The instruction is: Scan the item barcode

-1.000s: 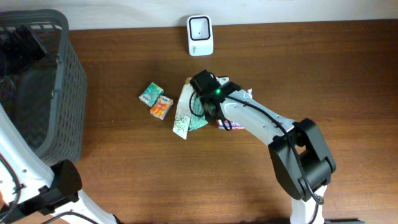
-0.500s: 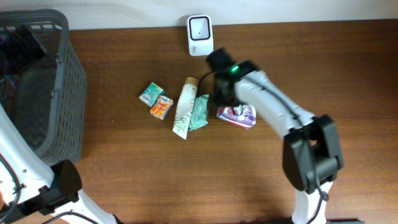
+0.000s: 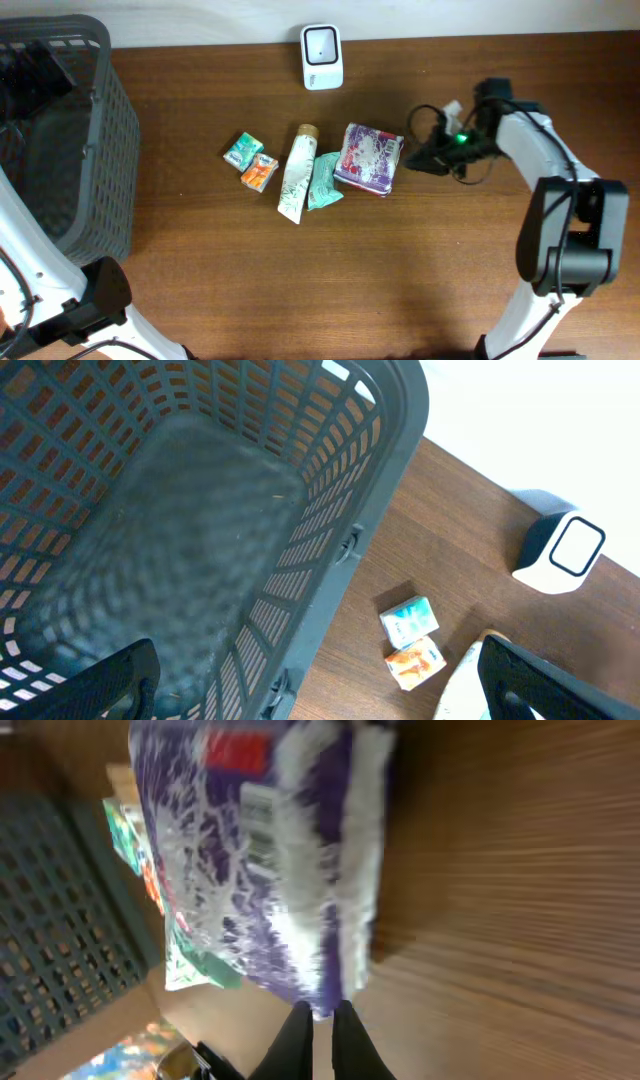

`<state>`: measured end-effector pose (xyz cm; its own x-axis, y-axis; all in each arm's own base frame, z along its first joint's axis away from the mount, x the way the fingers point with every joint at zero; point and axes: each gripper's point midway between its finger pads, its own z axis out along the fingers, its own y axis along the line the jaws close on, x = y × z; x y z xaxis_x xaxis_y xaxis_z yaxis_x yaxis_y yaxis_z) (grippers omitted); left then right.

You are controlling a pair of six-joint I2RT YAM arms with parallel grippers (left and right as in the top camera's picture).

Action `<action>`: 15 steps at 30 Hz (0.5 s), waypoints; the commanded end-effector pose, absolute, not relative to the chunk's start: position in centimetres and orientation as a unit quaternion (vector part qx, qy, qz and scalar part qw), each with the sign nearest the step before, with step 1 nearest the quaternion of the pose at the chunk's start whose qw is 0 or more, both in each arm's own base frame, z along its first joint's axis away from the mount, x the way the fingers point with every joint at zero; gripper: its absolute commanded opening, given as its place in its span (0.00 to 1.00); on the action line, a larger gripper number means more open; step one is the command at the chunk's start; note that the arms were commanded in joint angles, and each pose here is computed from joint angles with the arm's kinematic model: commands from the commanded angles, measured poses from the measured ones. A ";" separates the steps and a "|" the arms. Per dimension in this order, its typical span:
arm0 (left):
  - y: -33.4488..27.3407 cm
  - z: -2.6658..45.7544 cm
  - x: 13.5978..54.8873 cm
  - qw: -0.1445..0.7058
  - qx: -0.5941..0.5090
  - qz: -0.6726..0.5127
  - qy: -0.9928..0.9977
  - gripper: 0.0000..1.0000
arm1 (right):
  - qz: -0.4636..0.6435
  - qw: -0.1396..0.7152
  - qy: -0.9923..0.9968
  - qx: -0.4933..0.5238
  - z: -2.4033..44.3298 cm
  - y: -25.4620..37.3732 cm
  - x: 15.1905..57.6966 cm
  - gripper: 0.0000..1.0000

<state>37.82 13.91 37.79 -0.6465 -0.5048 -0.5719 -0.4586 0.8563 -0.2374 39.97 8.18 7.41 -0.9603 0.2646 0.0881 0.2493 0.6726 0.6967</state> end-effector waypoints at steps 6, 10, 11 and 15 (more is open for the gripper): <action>13.9 38.6 37.2 0.335 -0.261 -0.033 0.905 0.99 | 0.250 0.144 0.956 0.047 15.3 11.9 42.0 0.31; 13.9 38.6 37.2 0.335 -0.261 -0.033 0.905 0.99 | 0.158 0.227 0.960 0.046 16.0 16.6 44.2 0.68; 13.9 38.6 37.2 0.335 -0.261 -0.033 0.905 0.99 | 0.131 0.250 0.957 0.059 15.8 17.4 44.9 0.72; 13.9 38.6 37.2 0.335 -0.261 -0.033 0.905 0.99 | 0.065 0.297 0.947 0.102 13.0 20.2 46.3 0.74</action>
<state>37.81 13.91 37.79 -0.6467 -0.5049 -0.5717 -0.4589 0.8563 -0.2371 44.67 21.99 15.50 -0.8598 0.1221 -0.4958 -0.0435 0.9499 0.3095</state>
